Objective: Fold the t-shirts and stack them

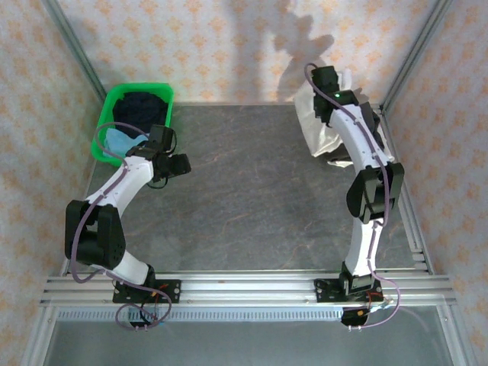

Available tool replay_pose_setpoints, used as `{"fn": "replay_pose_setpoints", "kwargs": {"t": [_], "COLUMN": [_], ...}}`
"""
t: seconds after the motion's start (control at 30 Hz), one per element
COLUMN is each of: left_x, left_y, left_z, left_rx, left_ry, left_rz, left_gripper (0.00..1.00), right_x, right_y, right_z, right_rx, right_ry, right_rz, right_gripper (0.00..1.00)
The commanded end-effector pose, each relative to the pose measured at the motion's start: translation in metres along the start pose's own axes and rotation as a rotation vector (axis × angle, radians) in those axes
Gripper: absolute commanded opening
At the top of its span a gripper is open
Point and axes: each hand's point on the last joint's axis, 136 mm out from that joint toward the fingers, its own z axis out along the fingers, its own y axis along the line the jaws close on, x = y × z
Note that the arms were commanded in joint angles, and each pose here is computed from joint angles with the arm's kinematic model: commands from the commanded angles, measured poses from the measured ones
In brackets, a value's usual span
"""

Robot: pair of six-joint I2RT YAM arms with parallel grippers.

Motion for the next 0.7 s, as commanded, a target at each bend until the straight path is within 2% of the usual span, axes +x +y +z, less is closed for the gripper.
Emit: {"fn": "replay_pose_setpoints", "kwargs": {"t": [0.0, 0.43, 0.63, 0.67], "left_x": [0.000, 0.002, 0.003, 0.003], "left_y": [0.004, 0.003, 0.004, 0.004], "left_z": [-0.006, 0.001, 0.002, 0.002], "left_rx": [0.001, 0.002, -0.003, -0.004], "left_ry": [0.004, 0.025, 0.032, 0.035], "left_rz": [0.014, 0.021, 0.024, 0.024], "left_gripper": [0.76, 0.76, 0.76, 0.77], "right_x": [-0.016, 0.027, 0.039, 0.045], "right_y": [-0.018, -0.051, -0.073, -0.076], "right_z": [0.023, 0.116, 0.147, 0.153], "right_rx": [0.054, -0.090, -0.072, -0.057], "right_ry": [-0.063, 0.059, 0.115, 0.143], "right_rz": [0.031, 0.088, 0.080, 0.079], "right_gripper": [0.00, 0.00, 0.00, 0.04]}}
